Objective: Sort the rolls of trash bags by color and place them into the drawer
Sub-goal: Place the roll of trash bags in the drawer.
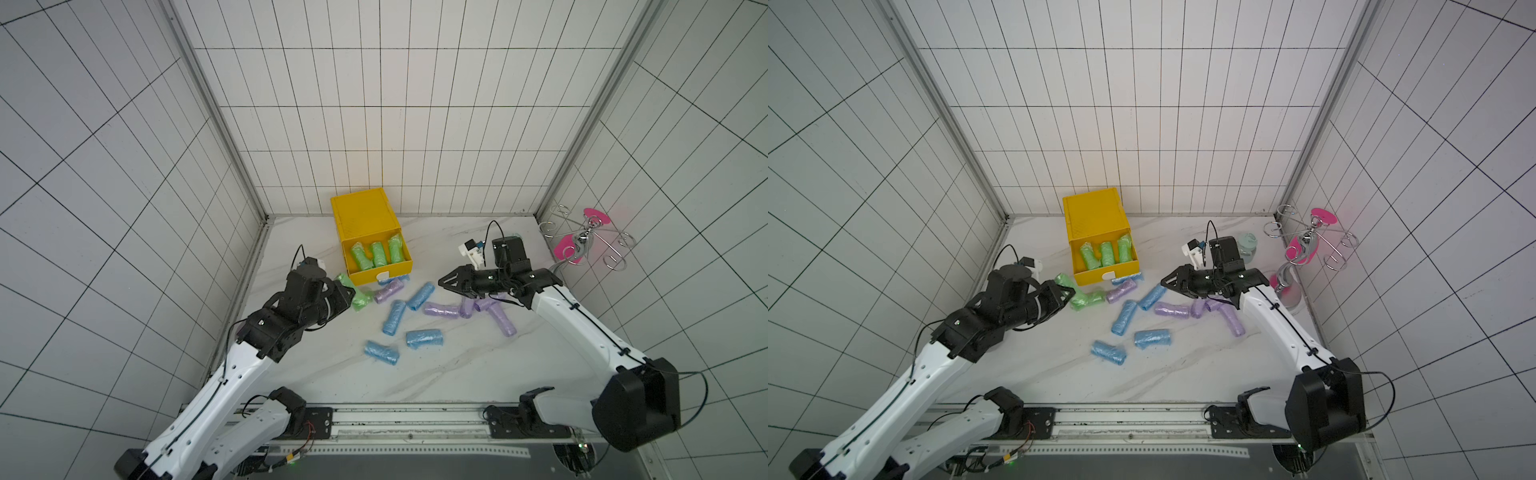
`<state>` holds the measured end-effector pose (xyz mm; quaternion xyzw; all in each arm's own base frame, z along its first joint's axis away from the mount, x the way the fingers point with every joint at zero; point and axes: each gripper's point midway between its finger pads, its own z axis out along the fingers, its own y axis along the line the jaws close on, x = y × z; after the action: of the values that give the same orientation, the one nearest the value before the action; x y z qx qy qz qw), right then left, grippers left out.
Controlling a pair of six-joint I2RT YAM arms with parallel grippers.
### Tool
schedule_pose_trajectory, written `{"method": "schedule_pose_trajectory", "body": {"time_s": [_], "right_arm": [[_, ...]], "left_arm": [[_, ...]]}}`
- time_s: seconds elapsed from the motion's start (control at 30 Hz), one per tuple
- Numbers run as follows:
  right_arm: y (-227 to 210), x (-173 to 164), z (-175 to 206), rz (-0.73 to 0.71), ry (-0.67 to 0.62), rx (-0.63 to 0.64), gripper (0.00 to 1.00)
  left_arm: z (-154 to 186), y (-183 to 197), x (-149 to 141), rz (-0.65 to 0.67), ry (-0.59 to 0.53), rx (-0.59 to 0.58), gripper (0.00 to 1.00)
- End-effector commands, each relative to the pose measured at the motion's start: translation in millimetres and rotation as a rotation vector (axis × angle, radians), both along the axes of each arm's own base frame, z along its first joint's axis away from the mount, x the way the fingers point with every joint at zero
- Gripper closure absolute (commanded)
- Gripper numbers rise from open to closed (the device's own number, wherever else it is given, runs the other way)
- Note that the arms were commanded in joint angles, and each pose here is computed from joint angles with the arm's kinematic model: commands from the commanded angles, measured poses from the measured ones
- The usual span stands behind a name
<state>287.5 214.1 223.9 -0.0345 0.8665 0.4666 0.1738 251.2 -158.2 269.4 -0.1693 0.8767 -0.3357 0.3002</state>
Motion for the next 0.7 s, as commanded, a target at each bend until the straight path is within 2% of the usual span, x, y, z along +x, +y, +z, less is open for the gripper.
{"method": "schedule_pose_trajectory", "body": {"time_s": [0.0,0.13,0.23,0.5,0.67], "right_arm": [[-3.3,6.2,24.6,-0.007,-0.060,-0.010,0.64],[-4.9,6.4,41.4,-0.014,-0.105,-0.034,0.63],[-0.5,7.4,54.8,-0.013,-0.137,-0.043,0.63],[33.3,9.6,80.3,0.037,-0.201,-0.080,0.62],[54.8,12.1,88.0,0.066,-0.211,-0.064,0.62]], "left_arm": [[11.5,-15.8,8.2,-0.185,-0.011,0.096,0.93],[29.5,-35.7,37.9,-0.276,-0.027,0.095,0.91],[31.1,-45.9,65.1,-0.320,-0.013,0.095,0.91],[16.6,-72.3,124.3,-0.384,0.020,0.112,0.91],[3.4,-81.9,147.6,-0.410,0.052,0.136,0.91]]}}
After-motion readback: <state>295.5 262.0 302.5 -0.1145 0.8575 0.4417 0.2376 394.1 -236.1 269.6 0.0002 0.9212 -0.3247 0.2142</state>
